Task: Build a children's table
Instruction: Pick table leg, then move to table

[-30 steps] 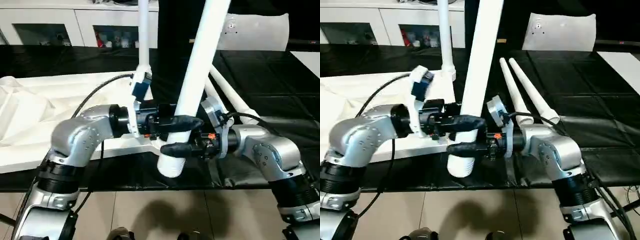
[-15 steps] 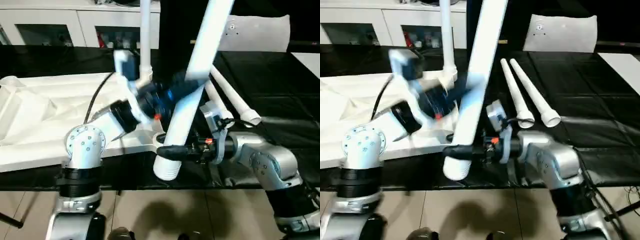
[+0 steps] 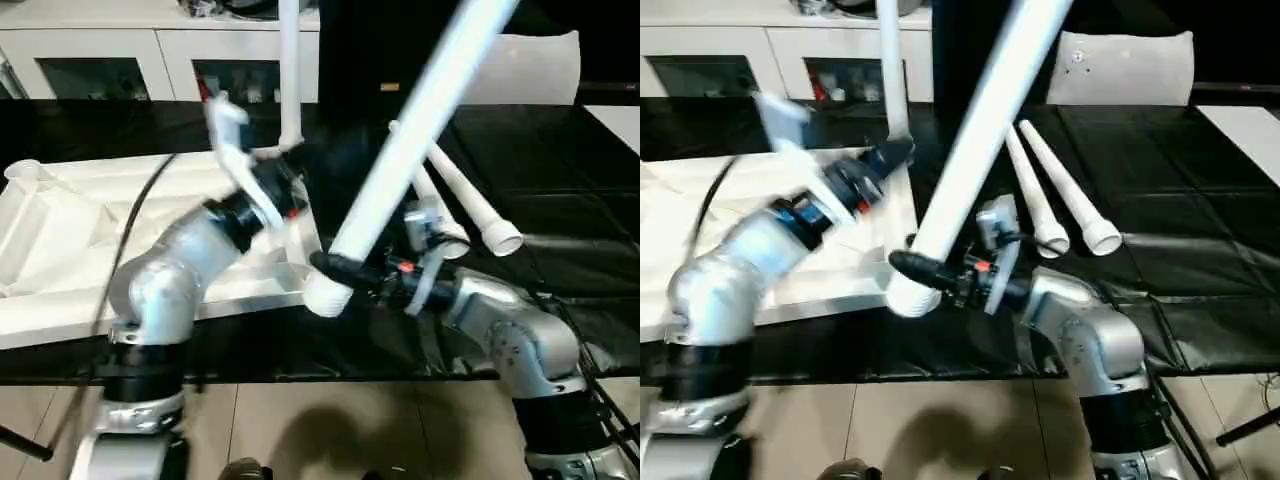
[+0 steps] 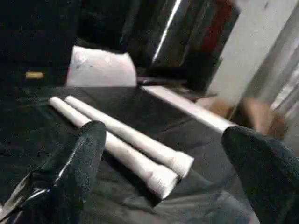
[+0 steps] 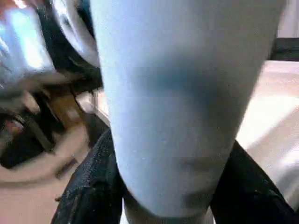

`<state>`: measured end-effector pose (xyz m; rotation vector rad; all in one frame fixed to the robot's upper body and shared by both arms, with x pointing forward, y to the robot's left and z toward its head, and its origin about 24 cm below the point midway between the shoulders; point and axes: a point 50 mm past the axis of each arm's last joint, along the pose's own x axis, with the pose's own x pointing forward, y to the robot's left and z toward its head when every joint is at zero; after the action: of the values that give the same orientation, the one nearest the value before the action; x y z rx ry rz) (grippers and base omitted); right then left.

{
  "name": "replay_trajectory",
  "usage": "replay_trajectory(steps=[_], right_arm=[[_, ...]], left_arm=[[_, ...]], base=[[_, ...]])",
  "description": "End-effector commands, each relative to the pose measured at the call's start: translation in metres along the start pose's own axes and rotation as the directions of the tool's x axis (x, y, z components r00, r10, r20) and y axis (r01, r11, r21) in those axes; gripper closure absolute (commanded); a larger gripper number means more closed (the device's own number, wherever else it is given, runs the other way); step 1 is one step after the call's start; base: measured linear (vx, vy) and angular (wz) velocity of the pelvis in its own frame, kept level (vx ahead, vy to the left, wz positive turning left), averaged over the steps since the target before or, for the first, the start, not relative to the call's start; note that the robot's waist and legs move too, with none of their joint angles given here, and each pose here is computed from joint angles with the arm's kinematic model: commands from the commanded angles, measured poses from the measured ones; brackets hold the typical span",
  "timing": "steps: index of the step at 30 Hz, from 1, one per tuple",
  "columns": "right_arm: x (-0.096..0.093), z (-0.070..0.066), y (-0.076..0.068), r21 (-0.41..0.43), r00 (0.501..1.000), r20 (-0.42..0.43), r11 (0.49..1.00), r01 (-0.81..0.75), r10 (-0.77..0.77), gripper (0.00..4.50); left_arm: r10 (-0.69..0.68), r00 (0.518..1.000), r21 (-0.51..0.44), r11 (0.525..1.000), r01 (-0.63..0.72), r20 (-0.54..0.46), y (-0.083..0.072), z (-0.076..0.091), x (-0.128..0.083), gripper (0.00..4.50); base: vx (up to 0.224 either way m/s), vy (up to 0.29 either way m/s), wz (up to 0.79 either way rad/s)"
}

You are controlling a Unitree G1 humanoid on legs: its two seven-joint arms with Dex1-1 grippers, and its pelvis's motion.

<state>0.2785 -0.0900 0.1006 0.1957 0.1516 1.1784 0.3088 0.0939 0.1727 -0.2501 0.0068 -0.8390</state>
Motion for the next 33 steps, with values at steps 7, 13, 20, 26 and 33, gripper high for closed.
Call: replay_trajectory(steps=[7,13,20,26,33], right_arm=[[0.008,0.000,-0.009,-0.078,0.995,0.010,0.992,0.103,-0.103,2.59],[0.000,0.004,-0.017,-0.036,0.958,0.105,0.961,0.273,-0.268,2.59],[-0.031,0.007,-0.010,0.043,0.829,0.213,0.852,0.522,-0.518,2.59],[-0.049,-0.012,-0.006,0.032,0.751,0.055,0.752,0.658,-0.659,2.59],[-0.058,-0.029,0.015,0.068,0.708,-0.010,0.706,0.705,-0.706,2.59]], left_arm=[[-0.155,0.988,0.190,0.969,0.155,-0.014,-0.038,0.016,0.008,0.00],[0.115,0.993,0.184,0.977,-0.110,-0.019,-0.006,0.008,-0.004,0.00],[0.473,0.881,0.267,0.850,-0.454,-0.005,0.038,-0.015,-0.067,0.00],[0.636,0.772,0.223,0.751,-0.621,0.009,0.032,-0.042,-0.109,0.00],[0.684,0.729,0.198,0.713,-0.673,0.014,0.011,-0.063,-0.126,0.00]], base=[[0.000,0.000,0.00],[0.000,0.000,0.00],[0.000,0.000,0.00],[0.000,0.000,0.00],[0.000,0.000,0.00]])
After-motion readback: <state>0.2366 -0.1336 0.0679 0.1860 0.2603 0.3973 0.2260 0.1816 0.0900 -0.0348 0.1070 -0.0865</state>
